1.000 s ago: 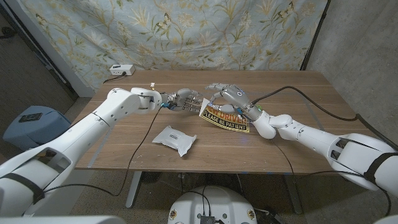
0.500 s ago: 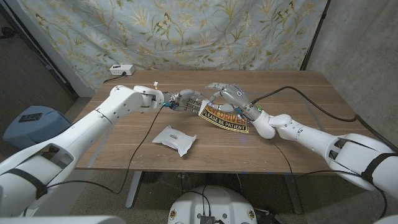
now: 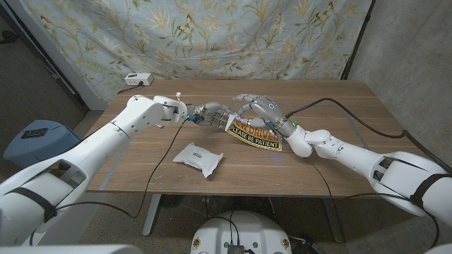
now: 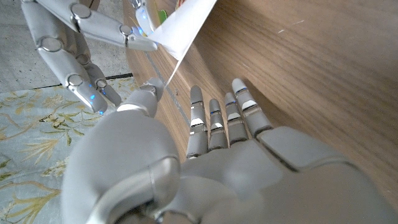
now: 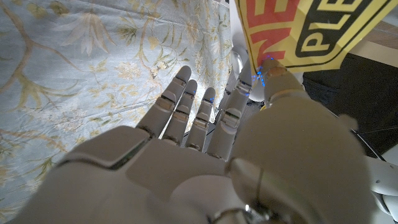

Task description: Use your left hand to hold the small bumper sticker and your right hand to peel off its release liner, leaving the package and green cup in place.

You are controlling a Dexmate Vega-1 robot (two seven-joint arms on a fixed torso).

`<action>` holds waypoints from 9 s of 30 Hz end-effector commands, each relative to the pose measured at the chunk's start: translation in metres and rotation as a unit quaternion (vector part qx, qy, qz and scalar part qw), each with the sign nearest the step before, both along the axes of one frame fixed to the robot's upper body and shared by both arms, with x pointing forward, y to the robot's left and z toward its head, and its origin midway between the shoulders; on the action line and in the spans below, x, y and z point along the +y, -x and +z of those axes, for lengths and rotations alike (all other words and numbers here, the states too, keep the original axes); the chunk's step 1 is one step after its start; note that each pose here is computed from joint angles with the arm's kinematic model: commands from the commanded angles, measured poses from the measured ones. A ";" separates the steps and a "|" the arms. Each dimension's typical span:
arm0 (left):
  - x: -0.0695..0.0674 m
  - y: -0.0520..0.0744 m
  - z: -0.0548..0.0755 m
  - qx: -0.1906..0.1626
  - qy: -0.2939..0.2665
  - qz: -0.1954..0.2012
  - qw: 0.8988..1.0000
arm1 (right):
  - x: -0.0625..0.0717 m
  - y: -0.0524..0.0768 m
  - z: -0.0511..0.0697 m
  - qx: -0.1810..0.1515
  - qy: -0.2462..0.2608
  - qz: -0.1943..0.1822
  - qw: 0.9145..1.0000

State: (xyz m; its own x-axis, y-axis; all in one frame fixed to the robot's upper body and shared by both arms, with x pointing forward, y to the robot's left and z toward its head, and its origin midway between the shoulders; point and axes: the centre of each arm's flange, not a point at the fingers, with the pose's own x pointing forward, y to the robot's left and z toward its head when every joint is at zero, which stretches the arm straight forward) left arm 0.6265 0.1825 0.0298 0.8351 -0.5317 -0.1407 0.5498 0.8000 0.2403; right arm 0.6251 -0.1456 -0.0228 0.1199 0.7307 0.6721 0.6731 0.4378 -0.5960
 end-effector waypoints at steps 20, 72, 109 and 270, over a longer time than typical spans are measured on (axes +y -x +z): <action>-0.002 -0.001 -0.007 -0.009 0.008 0.053 0.999 | -0.006 0.004 -0.001 0.002 -0.007 0.001 1.000; 0.009 -0.005 -0.010 -0.018 0.028 0.059 0.998 | -0.010 0.003 0.003 -0.001 -0.005 -0.008 1.000; 0.019 -0.010 -0.011 -0.019 0.035 0.053 0.998 | -0.016 0.005 0.014 -0.011 -0.003 -0.022 1.000; 0.003 -0.010 0.009 -0.022 -0.016 0.019 0.999 | -0.013 0.011 0.018 -0.018 0.002 -0.008 1.000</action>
